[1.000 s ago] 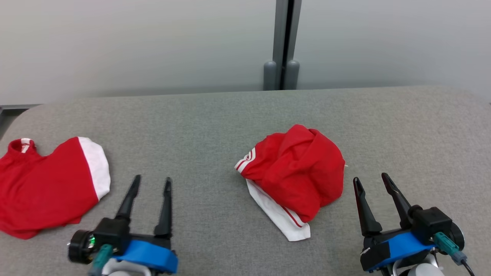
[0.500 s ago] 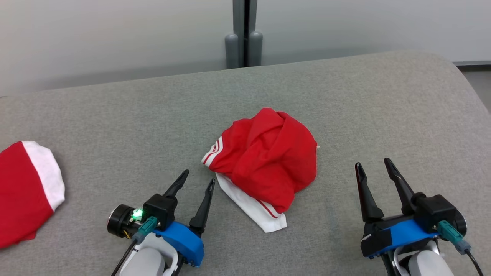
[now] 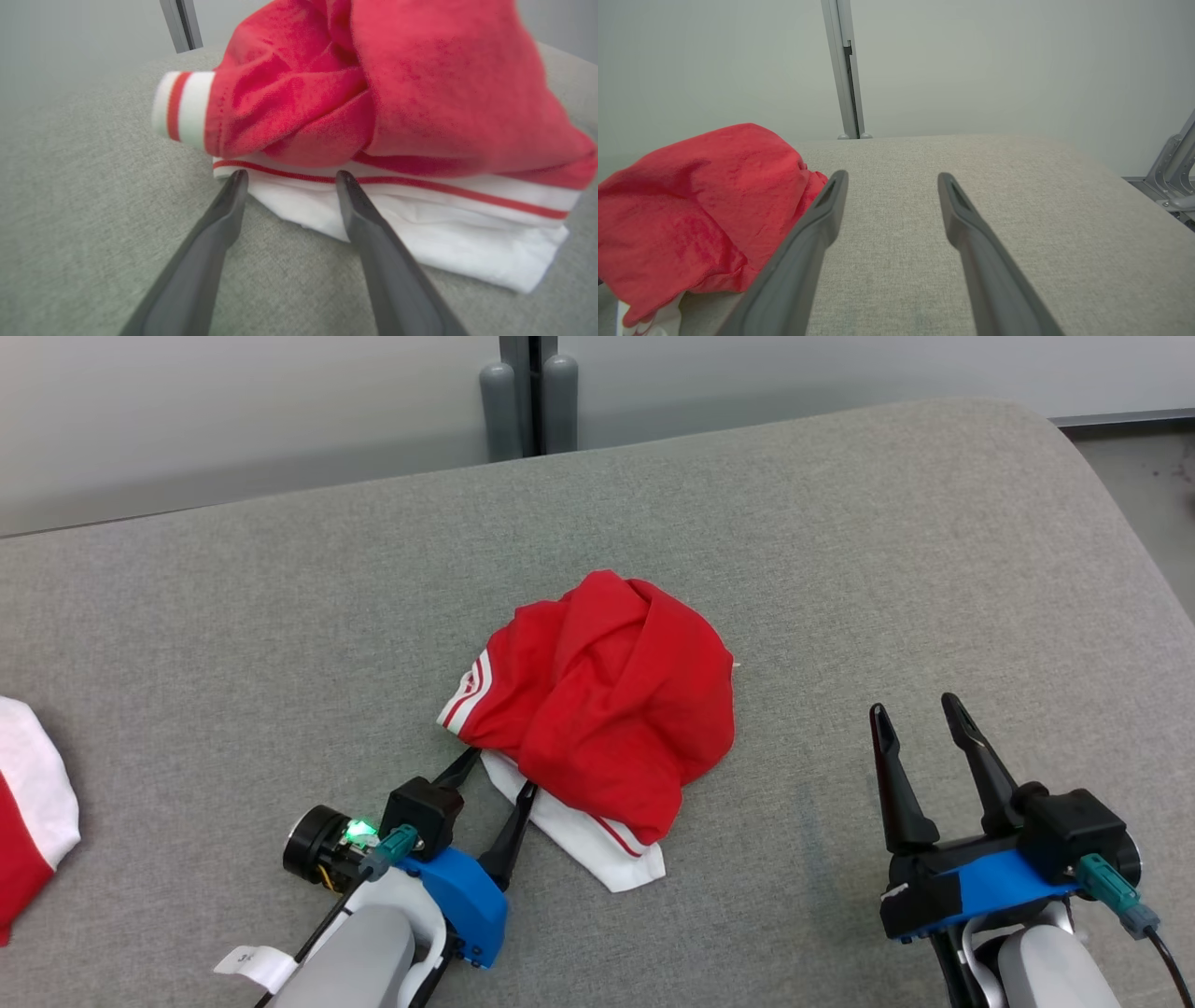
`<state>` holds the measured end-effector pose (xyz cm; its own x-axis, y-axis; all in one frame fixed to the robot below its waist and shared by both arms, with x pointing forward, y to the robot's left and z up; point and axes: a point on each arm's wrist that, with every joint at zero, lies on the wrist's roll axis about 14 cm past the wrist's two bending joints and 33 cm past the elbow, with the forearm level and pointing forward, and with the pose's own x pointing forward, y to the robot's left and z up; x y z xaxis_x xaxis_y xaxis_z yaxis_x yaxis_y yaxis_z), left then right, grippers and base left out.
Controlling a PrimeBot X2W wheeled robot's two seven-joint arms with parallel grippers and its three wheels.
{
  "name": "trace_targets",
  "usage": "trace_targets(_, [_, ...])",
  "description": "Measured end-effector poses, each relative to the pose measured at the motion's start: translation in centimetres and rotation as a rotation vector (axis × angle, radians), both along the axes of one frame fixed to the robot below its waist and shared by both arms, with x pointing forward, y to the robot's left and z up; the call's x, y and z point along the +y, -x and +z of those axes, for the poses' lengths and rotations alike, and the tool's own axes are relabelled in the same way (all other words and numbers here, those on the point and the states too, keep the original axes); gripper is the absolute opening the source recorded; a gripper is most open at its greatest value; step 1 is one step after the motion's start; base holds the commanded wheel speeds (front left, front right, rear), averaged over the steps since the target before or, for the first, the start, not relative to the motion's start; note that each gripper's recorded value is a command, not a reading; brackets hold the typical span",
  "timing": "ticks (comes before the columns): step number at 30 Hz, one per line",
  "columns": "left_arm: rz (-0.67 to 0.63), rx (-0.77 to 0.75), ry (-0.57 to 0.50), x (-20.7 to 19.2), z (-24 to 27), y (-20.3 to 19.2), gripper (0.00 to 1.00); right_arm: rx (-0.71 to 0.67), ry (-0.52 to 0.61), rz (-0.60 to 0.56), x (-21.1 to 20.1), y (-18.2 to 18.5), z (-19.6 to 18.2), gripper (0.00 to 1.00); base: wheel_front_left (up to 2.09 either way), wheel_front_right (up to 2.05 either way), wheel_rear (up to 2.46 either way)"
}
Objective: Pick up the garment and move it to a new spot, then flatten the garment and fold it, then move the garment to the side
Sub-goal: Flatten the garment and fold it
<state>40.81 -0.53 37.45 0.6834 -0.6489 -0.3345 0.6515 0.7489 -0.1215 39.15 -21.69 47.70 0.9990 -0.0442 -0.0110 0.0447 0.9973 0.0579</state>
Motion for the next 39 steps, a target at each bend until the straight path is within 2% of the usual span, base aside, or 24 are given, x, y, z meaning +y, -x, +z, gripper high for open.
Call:
trace_targets(9, [-0.102, 0.048, -0.124, -0.9, -2.3, 0.6, 0.98, -0.001, 0.002, -0.017, -0.6, 0.2, 0.1, 1.00, 0.00, 0.00, 0.00])
trace_targets(10, [-0.104, 0.059, -0.135, -0.8, -2.5, 0.7, 0.53, -0.003, 0.002, -0.018, -0.6, 0.2, 0.2, 1.00, 0.00, 0.00, 0.00])
trace_targets(11, [-0.109, 0.065, -0.147, -0.8, -2.7, 0.8, 0.16, -0.006, 0.002, -0.018, -0.6, 0.2, 0.3, 1.00, 0.00, 0.00, 0.00])
trace_targets(12, [-0.113, 0.070, -0.151, -1.0, -2.7, 1.0, 0.00, -0.009, 0.002, -0.019, -0.6, 0.2, 0.4, 1.00, 0.00, 0.00, 0.00])
trace_targets(18, [-0.078, 0.075, -0.128, -0.6, -2.1, 1.1, 0.00, -0.027, 0.003, 0.001, 0.0, -0.1, 0.9, 1.00, 0.00, 0.00, 0.00])
trace_targets(26, [0.103, -0.016, -0.041, 3.2, 1.9, -1.4, 0.00, -0.052, -0.008, 0.057, 2.0, -0.5, 1.6, 1.00, 0.00, 0.00, 0.00])
trace_targets(31, [0.259, -0.096, 0.006, 7.6, 4.6, -1.8, 0.00, -0.065, -0.015, 0.106, 3.7, -1.0, 2.0, 1.00, 0.00, 0.00, 0.00])
trace_targets(39, [0.498, -0.102, 0.016, 15.0, 4.5, 2.0, 0.00, -0.068, -0.026, 0.177, 6.3, -1.4, 2.1, 1.00, 0.00, 0.00, 0.00])
